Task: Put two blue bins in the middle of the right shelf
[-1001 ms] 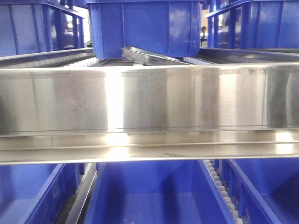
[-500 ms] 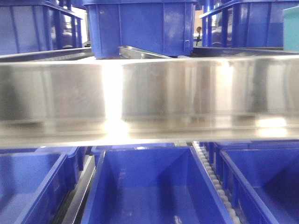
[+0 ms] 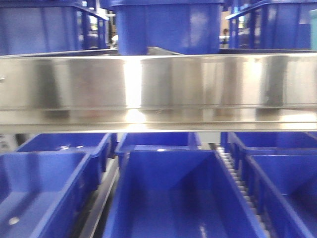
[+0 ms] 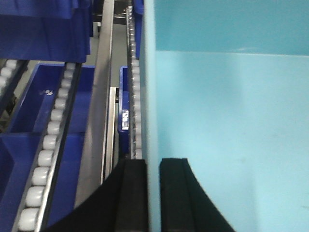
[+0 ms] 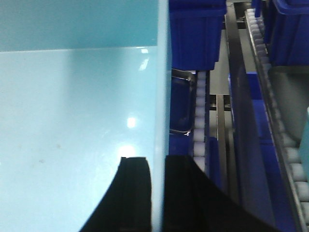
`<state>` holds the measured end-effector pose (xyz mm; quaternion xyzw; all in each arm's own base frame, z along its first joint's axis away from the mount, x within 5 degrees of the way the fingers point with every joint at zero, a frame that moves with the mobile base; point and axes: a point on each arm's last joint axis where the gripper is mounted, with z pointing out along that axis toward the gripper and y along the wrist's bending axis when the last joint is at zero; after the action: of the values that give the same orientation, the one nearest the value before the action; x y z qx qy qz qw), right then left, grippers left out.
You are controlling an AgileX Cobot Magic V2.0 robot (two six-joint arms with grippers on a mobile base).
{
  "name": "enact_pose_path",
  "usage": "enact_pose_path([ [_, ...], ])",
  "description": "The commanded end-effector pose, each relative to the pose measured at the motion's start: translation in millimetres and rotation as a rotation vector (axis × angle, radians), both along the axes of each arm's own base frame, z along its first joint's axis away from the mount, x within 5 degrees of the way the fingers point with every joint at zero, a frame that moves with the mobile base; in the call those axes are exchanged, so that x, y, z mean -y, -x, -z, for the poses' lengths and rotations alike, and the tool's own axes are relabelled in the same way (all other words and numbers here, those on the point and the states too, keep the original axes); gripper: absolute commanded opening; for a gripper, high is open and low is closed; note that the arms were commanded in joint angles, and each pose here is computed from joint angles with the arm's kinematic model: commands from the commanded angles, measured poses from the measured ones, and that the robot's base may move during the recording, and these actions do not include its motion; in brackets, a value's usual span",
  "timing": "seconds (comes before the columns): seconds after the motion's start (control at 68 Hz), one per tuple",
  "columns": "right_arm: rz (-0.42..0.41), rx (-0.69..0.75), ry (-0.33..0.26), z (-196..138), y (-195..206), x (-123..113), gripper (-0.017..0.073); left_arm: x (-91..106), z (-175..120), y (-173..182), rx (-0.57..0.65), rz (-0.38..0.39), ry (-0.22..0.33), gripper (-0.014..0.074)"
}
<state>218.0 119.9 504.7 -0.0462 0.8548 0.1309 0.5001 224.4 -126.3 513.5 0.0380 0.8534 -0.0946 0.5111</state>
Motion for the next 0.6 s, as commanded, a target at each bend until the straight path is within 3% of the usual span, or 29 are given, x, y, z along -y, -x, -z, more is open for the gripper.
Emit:
enact_pose_path([
  [0.0,0.041,0.06,0.042,-7.2,1.7,10.4,-0.0166,-11.1,-12.1,5.4,0.079,-0.034,-0.02,-0.0111],
  [0.589,0.041,0.06,0.042,-7.2,1.7,10.4,-0.0166,-11.1,-12.1,5.4,0.079,-0.034,-0.02,-0.0111],
])
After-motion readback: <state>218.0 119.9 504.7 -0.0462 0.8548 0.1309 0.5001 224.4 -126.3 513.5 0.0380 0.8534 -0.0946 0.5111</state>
